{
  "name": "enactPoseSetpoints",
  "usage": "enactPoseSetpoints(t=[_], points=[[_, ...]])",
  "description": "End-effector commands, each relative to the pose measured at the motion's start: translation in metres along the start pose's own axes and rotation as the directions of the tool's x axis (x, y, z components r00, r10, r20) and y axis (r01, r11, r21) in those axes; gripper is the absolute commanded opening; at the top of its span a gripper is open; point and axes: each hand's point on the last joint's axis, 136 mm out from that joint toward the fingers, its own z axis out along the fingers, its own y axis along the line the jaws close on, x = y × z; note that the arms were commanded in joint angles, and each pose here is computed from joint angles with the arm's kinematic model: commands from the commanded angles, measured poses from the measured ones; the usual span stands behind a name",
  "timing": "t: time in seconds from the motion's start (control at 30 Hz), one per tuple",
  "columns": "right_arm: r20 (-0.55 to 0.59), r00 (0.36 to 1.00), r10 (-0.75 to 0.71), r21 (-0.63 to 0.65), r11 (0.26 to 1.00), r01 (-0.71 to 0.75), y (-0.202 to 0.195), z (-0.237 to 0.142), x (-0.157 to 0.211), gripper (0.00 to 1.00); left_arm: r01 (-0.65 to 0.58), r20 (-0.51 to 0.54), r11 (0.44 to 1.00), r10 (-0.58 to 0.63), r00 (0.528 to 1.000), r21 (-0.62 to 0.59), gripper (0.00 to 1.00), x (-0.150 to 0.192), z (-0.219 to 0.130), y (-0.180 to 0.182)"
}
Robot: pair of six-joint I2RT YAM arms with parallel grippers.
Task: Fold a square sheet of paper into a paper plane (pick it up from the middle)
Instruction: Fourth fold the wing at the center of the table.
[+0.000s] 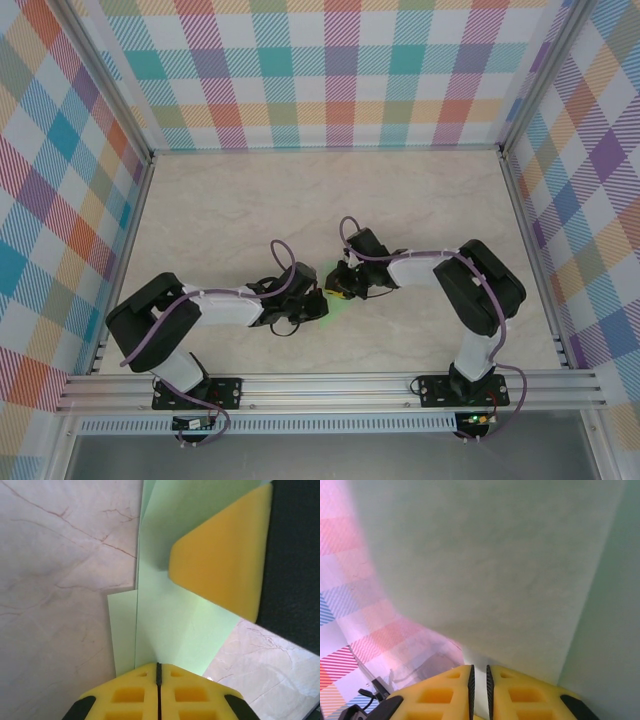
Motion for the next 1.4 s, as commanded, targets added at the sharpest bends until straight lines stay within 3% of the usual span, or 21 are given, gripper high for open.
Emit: enactPoseSetpoints(t=[0.0,0.13,0.6,0.9,1.37], points=[[0.021,0.999,-0.036,0.036,0.999,0.036,0.002,-0.014,-0.003,0.17,-0.025,-0.087,0.982,0.008,0.996,-0.189,0.05,0.027,-0.003,0.052],[0.045,0.996,-0.074,0.016,0.997,0.073,0.013,-0.028,-0.003,0.18,-0.038,-0.093,0.977,0.019,0.995,-0.208,0.05,0.028,-0.005,0.056],[0.102,0.992,-0.069,0.013,0.998,0.068,-0.003,-0.049,0.0,0.14,-0.047,-0.105,0.974,0.024,0.994,-0.22,0.05,0.031,-0.003,0.06],[0.039,0.994,-0.103,-0.129,0.986,0.107,0.024,-0.037,0.006,0.06,-0.052,-0.111,0.972,0.027,0.993,-0.23,0.04,0.032,-0.002,0.063],[0.001,0.995,-0.1,-0.077,0.992,0.099,0.005,-0.003,0.001,0.06,-0.057,-0.124,0.969,0.027,0.992,-0.24,0.04,0.033,-0.002,0.065]])
